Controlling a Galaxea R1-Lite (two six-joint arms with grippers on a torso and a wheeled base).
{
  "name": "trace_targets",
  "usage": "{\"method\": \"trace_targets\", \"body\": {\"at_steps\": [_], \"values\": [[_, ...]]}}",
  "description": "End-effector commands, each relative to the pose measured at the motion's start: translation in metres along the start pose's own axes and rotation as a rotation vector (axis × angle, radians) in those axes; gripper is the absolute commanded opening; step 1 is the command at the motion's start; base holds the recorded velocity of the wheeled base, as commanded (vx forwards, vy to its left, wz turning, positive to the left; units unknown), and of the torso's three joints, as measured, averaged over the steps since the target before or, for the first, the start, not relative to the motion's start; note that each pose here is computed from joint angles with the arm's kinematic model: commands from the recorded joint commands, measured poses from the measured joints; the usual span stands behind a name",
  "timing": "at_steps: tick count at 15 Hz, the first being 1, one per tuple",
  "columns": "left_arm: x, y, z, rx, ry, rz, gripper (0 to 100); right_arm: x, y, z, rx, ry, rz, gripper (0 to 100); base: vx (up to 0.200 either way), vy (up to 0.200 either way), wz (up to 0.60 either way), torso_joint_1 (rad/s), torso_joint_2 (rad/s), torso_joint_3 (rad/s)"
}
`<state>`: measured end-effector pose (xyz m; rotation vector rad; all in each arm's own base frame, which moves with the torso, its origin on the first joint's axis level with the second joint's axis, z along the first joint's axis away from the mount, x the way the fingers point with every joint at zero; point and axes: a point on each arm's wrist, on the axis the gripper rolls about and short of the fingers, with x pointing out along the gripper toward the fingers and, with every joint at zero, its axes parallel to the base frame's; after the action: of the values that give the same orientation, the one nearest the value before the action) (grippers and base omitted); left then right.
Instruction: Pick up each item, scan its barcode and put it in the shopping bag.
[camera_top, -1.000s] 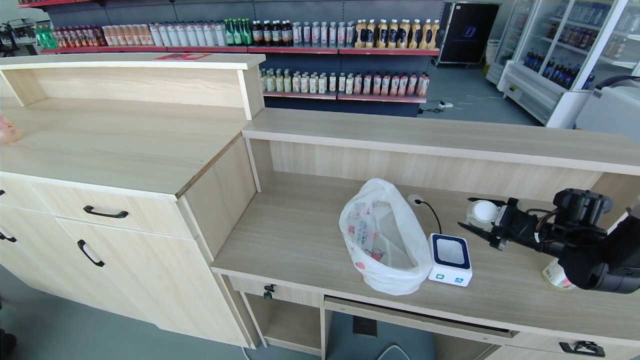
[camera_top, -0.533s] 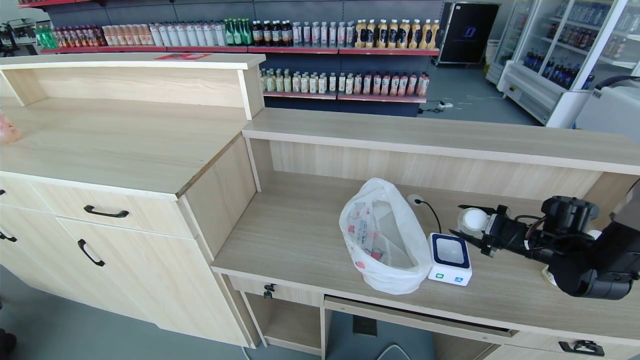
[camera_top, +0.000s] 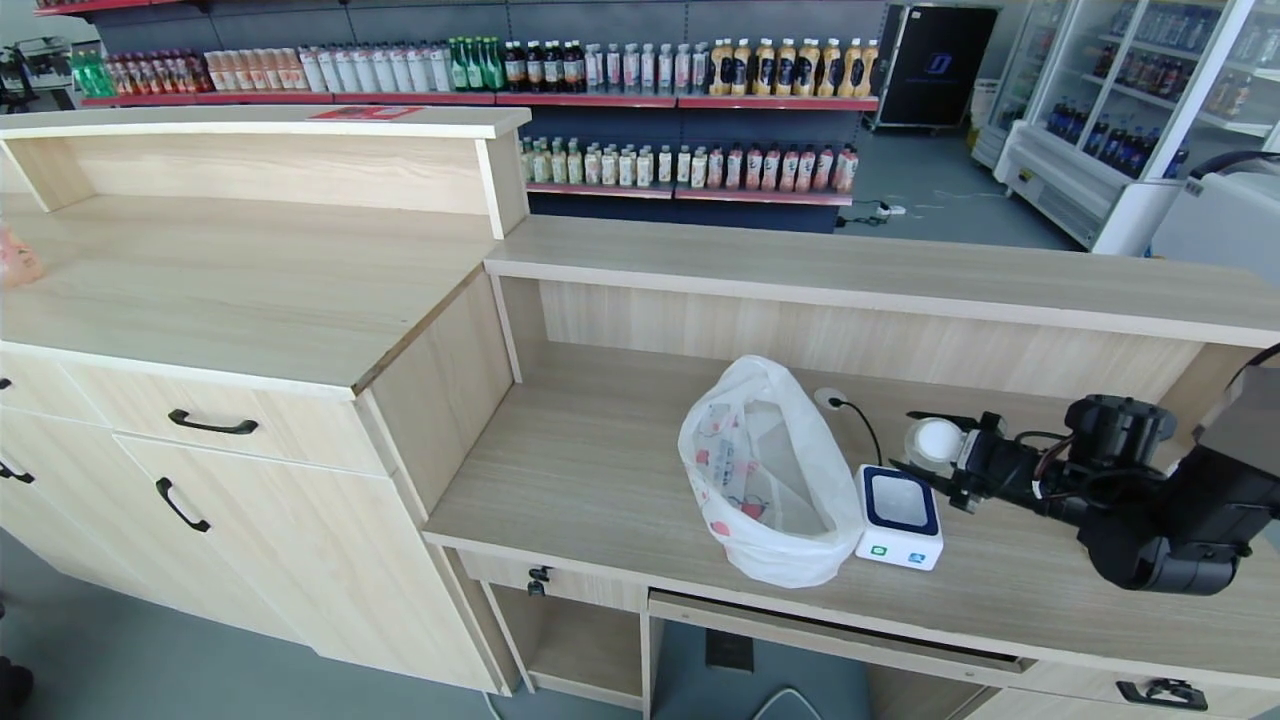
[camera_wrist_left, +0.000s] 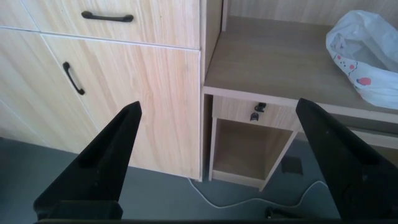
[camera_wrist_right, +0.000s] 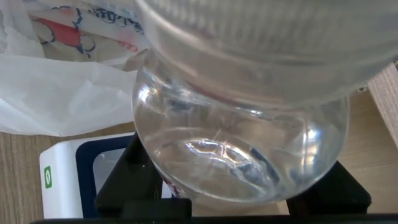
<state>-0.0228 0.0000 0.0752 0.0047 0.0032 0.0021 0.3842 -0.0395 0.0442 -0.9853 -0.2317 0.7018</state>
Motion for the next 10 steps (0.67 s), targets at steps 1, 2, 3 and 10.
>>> {"method": "trace_targets", "body": {"at_steps": [1, 2, 3, 10], "values": [[0.000, 0.000, 0.000, 0.000, 0.001, 0.001, 100, 0.004, 0.002, -0.003, 0.005, -0.005, 0.003, 0, 0.000, 0.000, 0.00, 0.000, 0.00, 0.000], [0.000, 0.000, 0.000, 0.000, 0.001, 0.001, 100, 0.007, 0.002, -0.003, 0.013, -0.011, 0.005, 0, 0.000, 0.000, 0.00, 0.000, 0.00, 0.000], [0.000, 0.000, 0.000, 0.000, 0.001, 0.001, 100, 0.010, 0.001, -0.003, 0.014, -0.017, 0.003, 0, 0.000, 0.000, 0.00, 0.000, 0.00, 0.000], [0.000, 0.000, 0.000, 0.000, 0.001, 0.001, 100, 0.025, 0.001, -0.008, 0.061, -0.042, -0.003, 0, 0.000, 0.000, 0.00, 0.000, 0.00, 0.000]]}}
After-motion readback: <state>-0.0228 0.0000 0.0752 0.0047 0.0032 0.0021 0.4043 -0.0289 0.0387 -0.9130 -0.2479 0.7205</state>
